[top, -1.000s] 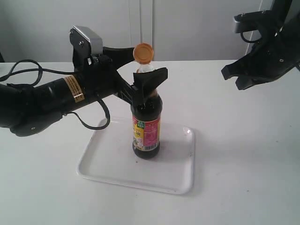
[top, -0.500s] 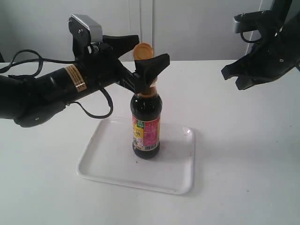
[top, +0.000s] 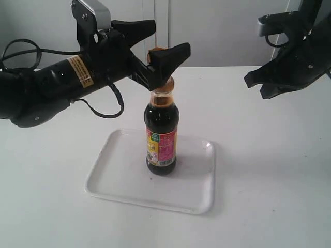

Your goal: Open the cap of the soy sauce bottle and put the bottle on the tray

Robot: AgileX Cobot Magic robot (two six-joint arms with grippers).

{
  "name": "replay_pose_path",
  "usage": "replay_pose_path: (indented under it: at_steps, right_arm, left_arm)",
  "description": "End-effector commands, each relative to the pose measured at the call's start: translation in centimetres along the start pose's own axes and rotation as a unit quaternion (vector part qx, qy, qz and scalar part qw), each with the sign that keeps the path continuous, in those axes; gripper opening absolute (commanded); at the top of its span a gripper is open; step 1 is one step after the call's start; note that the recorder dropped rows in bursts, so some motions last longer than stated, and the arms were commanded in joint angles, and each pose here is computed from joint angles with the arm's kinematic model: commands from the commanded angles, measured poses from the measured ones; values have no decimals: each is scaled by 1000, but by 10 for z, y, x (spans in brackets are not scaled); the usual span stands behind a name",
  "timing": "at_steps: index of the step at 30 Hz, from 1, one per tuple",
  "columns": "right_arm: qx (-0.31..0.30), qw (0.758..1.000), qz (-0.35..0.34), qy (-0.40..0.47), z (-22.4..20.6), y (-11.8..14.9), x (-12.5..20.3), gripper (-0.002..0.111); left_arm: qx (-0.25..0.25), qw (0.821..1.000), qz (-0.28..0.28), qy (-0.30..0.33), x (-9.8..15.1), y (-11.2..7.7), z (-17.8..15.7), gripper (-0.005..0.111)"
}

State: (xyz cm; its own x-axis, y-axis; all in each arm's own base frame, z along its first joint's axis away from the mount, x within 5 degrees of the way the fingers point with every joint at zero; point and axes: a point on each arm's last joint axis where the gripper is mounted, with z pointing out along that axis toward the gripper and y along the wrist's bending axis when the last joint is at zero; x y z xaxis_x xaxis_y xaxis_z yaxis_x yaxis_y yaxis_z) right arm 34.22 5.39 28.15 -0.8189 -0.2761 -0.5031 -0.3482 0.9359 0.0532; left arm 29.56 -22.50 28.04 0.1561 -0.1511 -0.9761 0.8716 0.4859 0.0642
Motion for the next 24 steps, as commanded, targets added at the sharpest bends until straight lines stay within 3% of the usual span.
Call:
replay_pose_path:
  at_steps: [1, 8, 15, 21, 24]
  right_arm:
    - [1, 1000, -2, -8, -3, -1, 0, 0]
    - [1, 1000, -2, -6, -3, -1, 0, 0]
    - [-1, 1000, -4, -2, -2, 0, 1, 0]
    - [-3, 1000, -7, 6, -3, 0, 2, 0]
    - [2, 1000, -13, 12, -3, -1, 3, 0]
  left_arm:
    - [23, 999, 25, -9, -23, -7, -4, 101]
    - [10, 996, 53, 64, -40, -11, -13, 90]
    - [-26, 982, 117, 143, -57, -11, -28, 49]
    - [-27, 974, 167, 152, -81, -18, -41, 25]
    - [-65, 971, 165, 162, -92, -16, -49, 10]
